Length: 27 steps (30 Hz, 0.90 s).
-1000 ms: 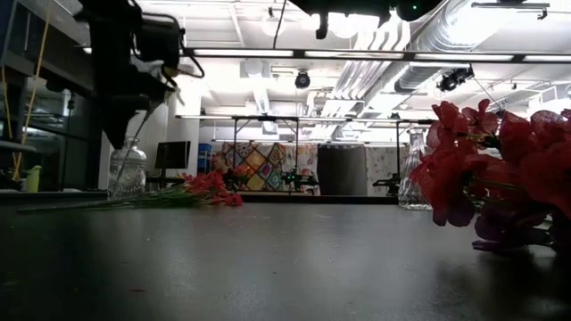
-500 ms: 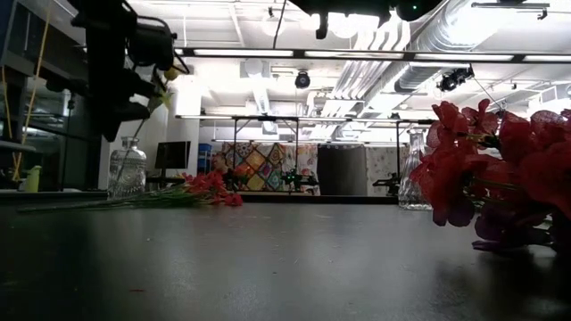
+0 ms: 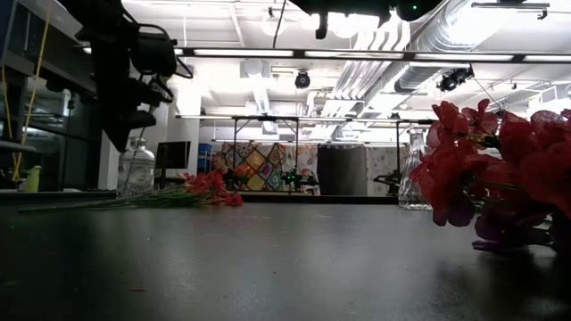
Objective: Sort flowers into vase by color
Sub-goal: Put the top yellow flower into the left transparent vase
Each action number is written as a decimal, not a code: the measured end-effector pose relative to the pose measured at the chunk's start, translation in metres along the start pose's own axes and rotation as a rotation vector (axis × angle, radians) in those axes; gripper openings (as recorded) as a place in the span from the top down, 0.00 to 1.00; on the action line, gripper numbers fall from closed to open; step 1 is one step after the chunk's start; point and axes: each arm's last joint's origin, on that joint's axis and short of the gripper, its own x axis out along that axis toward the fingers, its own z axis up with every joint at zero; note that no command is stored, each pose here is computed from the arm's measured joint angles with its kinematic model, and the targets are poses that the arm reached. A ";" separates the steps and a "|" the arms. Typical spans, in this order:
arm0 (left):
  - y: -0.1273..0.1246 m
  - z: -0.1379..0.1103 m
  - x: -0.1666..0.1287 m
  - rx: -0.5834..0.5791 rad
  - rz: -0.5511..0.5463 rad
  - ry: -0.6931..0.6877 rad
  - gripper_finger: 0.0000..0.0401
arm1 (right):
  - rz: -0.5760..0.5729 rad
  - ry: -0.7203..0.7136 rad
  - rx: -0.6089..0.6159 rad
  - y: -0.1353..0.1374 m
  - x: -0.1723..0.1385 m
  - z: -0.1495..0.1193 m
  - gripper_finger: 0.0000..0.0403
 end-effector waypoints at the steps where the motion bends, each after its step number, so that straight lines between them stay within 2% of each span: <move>1: 0.000 0.000 0.000 0.005 -0.015 0.002 1.00 | 0.000 0.000 0.000 0.000 0.000 0.000 1.00; 12: -0.002 -0.002 -0.006 0.004 -0.151 0.001 1.00 | 0.001 0.001 0.001 0.000 0.000 0.000 1.00; 17: -0.008 0.002 -0.009 -0.004 -0.222 -0.050 1.00 | 0.001 0.000 0.000 0.000 0.000 0.000 1.00; 27: -0.022 -0.001 -0.017 -0.025 -0.262 -0.068 1.00 | 0.018 -0.019 -0.015 0.001 0.000 0.002 1.00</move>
